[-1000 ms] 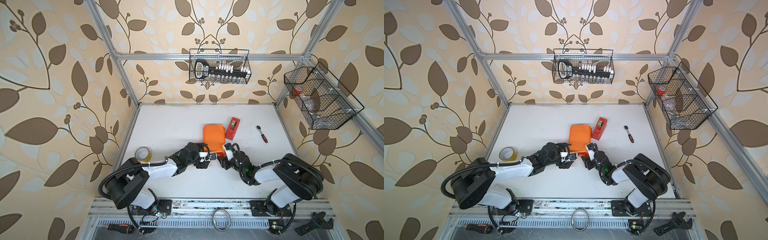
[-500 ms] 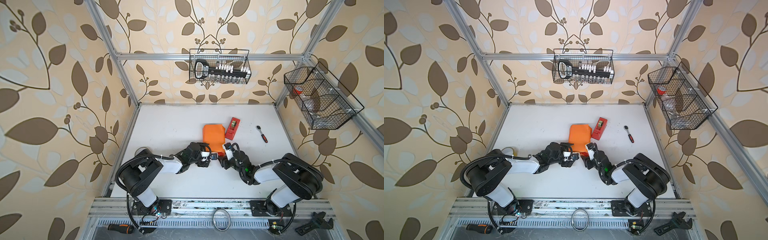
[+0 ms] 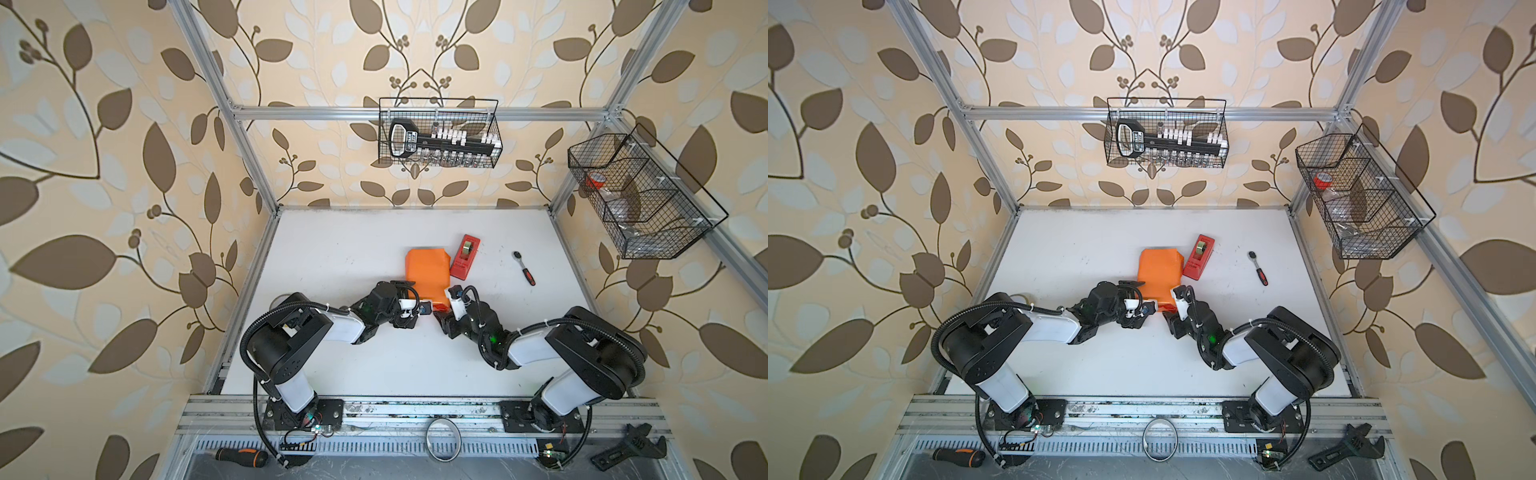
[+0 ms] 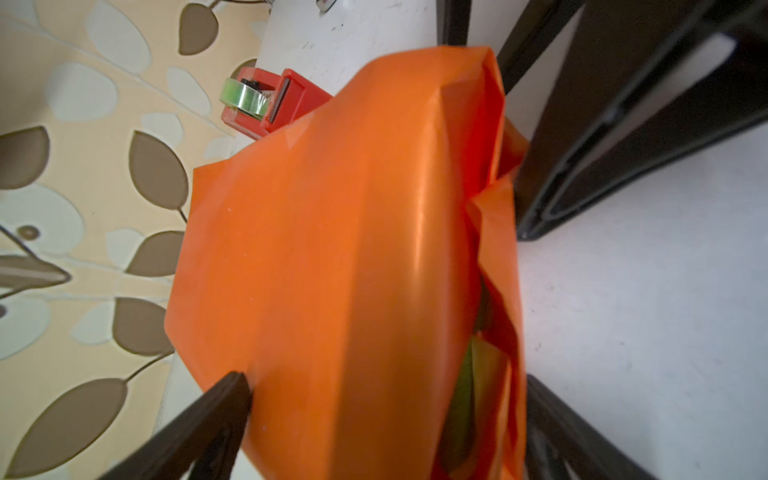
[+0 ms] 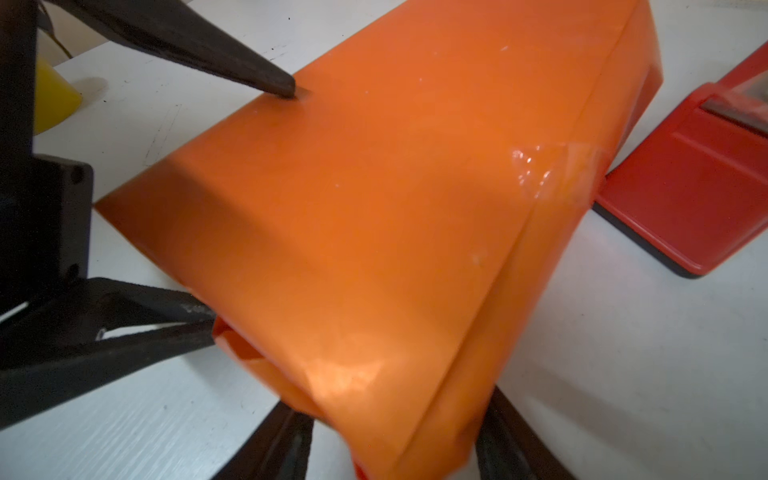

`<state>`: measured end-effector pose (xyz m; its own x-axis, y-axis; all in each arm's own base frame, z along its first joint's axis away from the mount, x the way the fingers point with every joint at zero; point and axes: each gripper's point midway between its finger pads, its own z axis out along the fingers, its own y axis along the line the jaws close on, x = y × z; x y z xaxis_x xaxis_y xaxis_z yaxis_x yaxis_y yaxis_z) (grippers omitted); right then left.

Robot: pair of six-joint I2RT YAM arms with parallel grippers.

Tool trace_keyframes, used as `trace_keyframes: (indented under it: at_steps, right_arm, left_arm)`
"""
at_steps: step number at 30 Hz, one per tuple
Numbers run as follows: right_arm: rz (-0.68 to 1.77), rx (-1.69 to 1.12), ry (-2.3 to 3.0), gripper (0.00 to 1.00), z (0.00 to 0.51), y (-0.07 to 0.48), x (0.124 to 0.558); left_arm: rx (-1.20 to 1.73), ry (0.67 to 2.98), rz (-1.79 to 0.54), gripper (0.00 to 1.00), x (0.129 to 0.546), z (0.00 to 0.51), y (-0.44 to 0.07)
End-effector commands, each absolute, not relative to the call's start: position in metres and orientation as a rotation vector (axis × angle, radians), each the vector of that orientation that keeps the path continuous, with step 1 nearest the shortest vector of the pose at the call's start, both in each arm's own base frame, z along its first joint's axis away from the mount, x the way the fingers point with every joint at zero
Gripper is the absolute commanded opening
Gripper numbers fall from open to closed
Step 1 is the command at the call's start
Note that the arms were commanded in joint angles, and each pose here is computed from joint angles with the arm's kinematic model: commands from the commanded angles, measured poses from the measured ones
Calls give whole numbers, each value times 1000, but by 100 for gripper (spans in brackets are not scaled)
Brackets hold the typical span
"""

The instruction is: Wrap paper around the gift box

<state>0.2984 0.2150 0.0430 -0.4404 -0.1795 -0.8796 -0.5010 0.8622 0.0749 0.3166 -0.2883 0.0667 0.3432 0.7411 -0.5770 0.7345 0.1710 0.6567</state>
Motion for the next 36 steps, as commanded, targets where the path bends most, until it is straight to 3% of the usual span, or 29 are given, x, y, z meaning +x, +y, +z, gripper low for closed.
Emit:
trace_keyframes:
  at_steps: [1,22,36]
  right_arm:
    - [404,-480,1991,59,52,218,307]
    - [411,-464,1987,59,56,213,303]
    - [461,-373,1985,63,81,190,293]
  left_arm:
    - [1624,1300,14,97,314,66,-293]
    - [1698,1419,7,80,309,38,-281]
    - [1745,1461,46,73,307,22,-271]
